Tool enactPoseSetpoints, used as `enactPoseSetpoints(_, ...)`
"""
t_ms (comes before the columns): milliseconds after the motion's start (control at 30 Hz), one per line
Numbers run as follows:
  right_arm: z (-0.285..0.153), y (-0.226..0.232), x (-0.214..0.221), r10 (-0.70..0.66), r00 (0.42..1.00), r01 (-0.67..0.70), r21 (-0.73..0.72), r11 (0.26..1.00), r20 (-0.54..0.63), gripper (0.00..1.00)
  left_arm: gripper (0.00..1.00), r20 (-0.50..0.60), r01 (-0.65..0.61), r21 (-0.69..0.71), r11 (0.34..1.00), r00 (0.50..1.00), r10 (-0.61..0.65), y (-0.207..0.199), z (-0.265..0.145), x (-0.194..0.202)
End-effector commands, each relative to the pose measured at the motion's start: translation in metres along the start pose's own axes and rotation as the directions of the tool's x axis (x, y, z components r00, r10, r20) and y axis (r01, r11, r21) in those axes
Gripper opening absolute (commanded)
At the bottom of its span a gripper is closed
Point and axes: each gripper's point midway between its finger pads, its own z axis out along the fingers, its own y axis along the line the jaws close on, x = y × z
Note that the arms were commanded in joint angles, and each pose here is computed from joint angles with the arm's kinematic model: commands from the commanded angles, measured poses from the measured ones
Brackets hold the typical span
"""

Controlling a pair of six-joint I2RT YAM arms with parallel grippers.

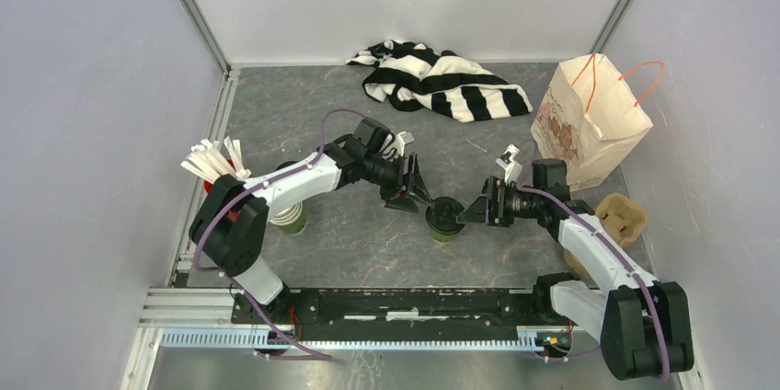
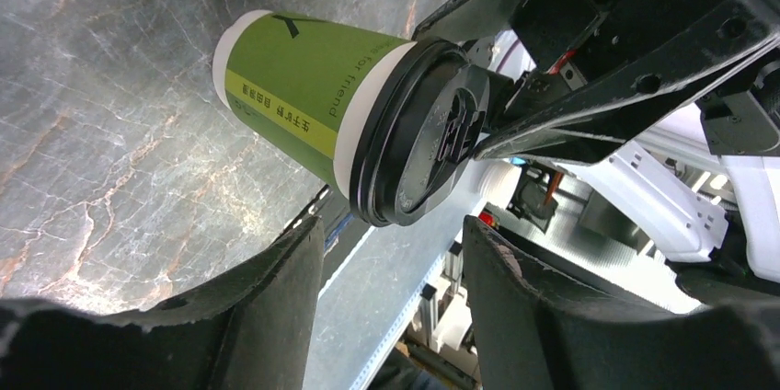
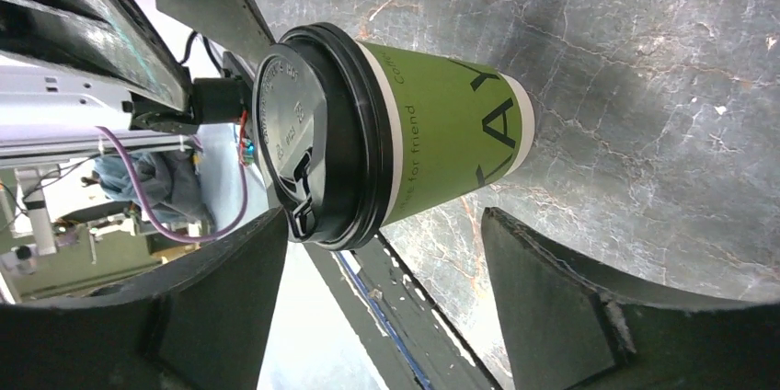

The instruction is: Pack the takeout coffee

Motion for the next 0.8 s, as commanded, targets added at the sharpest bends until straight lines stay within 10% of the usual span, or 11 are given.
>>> enactPoseSetpoints(0, 0.001, 0.015, -0.024, -0.046, 0.996, 0.051, -0.077, 0.996, 0.072, 0.80, 0.63, -0.032, -0.090, 0.088, 0.992, 0.995, 0.094, -0.017, 0.000, -0.001)
enactPoseSetpoints(767, 0.009, -0.025, -0.002, 0.006, 1.000, -0.004, -0.066, 0.998, 0.027, 0.59, 0.45, -0.086, 0.001, -0.059, 0.998, 0.996, -0.006, 0.059, 0.026, 0.030)
